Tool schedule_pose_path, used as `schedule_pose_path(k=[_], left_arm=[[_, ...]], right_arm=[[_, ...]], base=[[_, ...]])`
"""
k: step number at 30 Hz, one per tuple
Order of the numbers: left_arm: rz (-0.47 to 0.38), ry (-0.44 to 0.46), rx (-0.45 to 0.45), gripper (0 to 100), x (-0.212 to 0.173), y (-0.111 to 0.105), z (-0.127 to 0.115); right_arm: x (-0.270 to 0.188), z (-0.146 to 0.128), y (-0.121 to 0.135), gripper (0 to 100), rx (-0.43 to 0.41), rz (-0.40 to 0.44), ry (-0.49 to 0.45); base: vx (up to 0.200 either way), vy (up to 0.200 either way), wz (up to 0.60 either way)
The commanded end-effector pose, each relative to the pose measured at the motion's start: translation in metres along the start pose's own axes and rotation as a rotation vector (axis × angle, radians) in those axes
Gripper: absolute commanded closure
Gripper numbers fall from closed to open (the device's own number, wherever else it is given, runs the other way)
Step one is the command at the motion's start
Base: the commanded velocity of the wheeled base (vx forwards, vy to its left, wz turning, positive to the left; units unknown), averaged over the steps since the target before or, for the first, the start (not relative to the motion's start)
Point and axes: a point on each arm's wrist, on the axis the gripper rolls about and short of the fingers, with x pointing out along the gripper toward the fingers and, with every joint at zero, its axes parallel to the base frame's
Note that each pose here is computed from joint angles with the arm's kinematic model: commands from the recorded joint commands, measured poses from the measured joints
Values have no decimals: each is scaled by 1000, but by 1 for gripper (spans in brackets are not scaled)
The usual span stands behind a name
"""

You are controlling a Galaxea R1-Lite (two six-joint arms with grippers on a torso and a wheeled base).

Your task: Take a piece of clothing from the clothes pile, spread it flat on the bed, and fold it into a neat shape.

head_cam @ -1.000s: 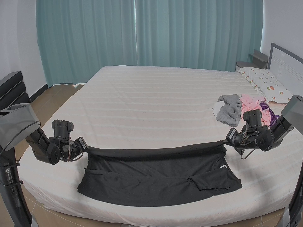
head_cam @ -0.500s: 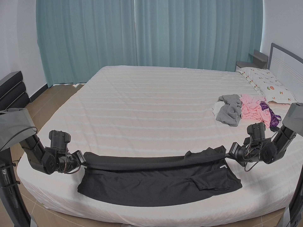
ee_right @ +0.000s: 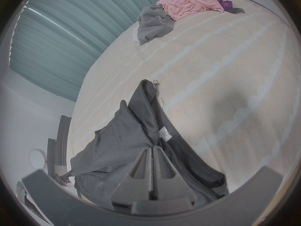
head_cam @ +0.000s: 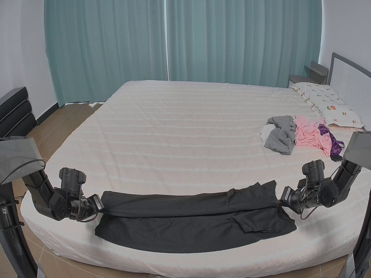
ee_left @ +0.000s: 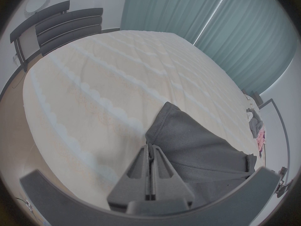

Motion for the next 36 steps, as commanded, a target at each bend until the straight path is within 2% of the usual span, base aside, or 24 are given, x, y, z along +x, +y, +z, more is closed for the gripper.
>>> schedule_pose_path(k=[1, 2, 3, 4, 5, 11, 15, 18, 22, 26, 36], left_arm=[[8, 23, 5, 100, 1, 2, -6], [6, 22, 4, 100, 1, 1, -6], [6, 21, 4, 100, 1, 1, -6], [3, 18, 4, 100, 0, 0, -5], [2, 19, 5, 0, 0, 0, -6], [-35, -25, 1, 0, -12, -8, 3], [-108, -75, -15, 0, -16, -18, 22], [-137, -120, -38, 0, -10, -27, 39], [-136, -121, -46, 0, 21, -33, 48], [-128, -107, -47, 0, 47, -35, 50], [-109, -81, -47, 0, 65, -32, 44]], right_arm=[[5, -4, -4, 100, -4, -14, 19], [6, -4, -5, 100, -8, -17, 22], [7, -4, -5, 0, -9, -18, 24], [7, -4, -4, 0, -10, -17, 20], [6, -3, -4, 0, -11, -14, 19], [-7, 12, 10, 0, -15, 58, -65], [-5, 25, 16, 0, -19, 92, -108], [7, 26, 12, 0, -12, 82, -97], [17, 26, 9, 0, 6, 110, -91], [20, 28, 8, 0, 80, 157, -108], [22, 26, 5, 0, 91, 159, -101]], base=[[0, 0, 0], [0, 0, 0], [0, 0, 0], [0, 0, 0], [0, 0, 0], [0, 0, 0], [0, 0, 0], [0, 0, 0], [0, 0, 0], [0, 0, 0], [0, 0, 0]])
